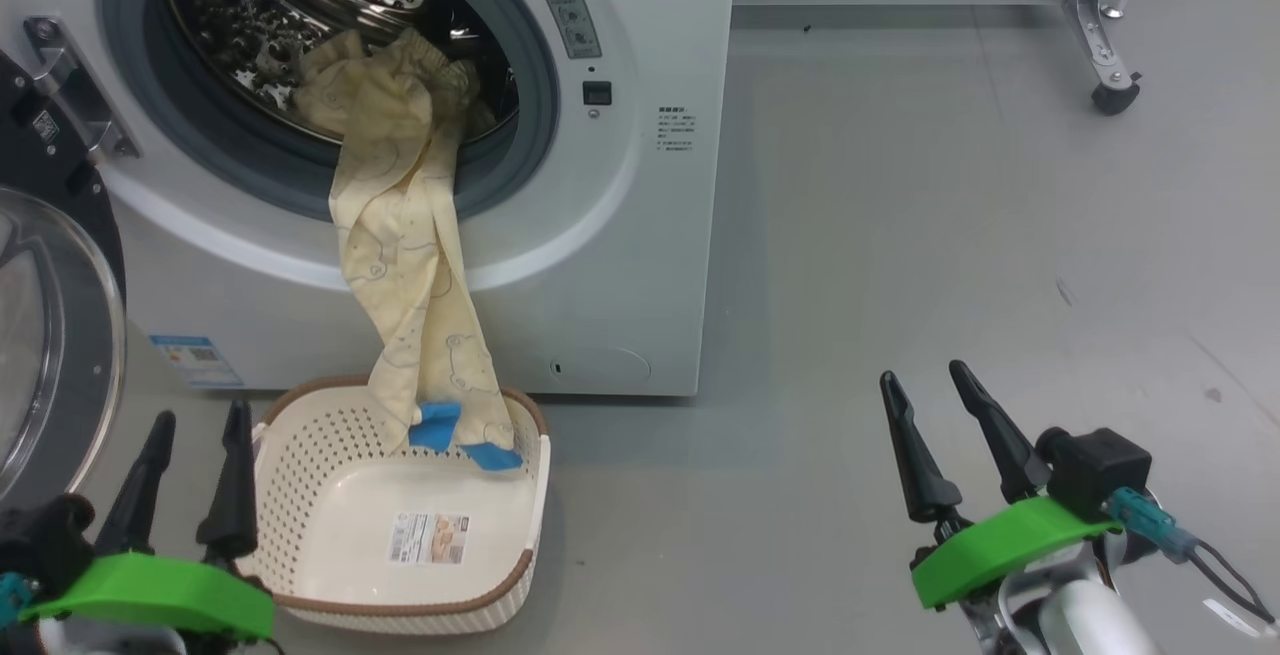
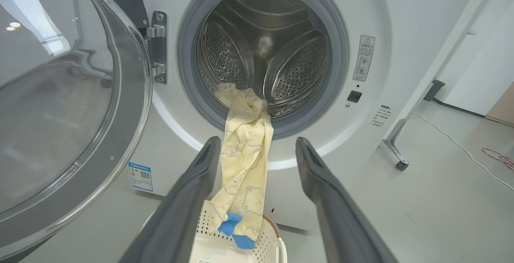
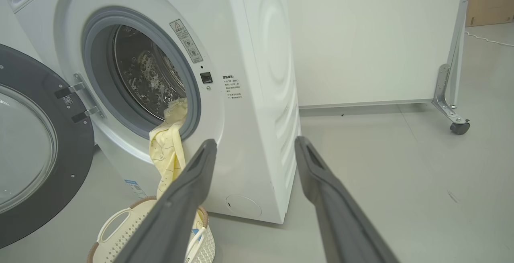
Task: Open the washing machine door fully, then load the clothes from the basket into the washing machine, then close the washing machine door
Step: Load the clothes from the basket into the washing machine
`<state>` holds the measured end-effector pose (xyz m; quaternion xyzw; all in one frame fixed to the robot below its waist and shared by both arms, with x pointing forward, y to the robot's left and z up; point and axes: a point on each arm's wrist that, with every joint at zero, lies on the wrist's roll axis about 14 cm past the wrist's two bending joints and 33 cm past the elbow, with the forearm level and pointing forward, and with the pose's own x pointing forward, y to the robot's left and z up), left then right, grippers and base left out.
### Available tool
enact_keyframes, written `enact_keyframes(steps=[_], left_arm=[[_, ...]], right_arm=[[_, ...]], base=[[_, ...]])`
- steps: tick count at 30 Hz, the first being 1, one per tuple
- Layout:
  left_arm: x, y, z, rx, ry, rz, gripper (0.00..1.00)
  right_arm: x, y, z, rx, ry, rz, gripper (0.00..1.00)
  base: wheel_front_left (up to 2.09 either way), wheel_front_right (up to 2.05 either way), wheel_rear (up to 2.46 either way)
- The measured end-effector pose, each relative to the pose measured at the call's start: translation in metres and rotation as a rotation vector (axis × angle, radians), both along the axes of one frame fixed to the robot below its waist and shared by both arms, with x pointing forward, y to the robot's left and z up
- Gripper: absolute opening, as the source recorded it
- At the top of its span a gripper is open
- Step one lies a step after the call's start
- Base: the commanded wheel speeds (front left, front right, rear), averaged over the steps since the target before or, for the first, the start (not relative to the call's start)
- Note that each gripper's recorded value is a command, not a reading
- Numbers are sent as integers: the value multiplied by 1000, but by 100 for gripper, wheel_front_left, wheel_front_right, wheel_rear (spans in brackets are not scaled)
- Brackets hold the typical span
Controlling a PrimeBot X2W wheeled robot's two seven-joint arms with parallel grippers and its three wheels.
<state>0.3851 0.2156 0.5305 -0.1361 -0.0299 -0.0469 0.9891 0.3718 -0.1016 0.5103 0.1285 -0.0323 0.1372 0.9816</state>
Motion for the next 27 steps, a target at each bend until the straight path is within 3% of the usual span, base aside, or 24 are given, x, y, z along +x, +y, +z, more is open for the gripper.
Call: enact_keyframes(steps=[9, 27], left_arm=[[-22, -13, -26, 2, 41, 7, 100], [-25, -20, -37, 25, 47, 2, 100]], right_arm=[[-5, -10, 0, 3, -1, -31, 100], [-6, -15, -3, 4, 10, -45, 100]], base=[[0, 0, 0], [0, 0, 0]])
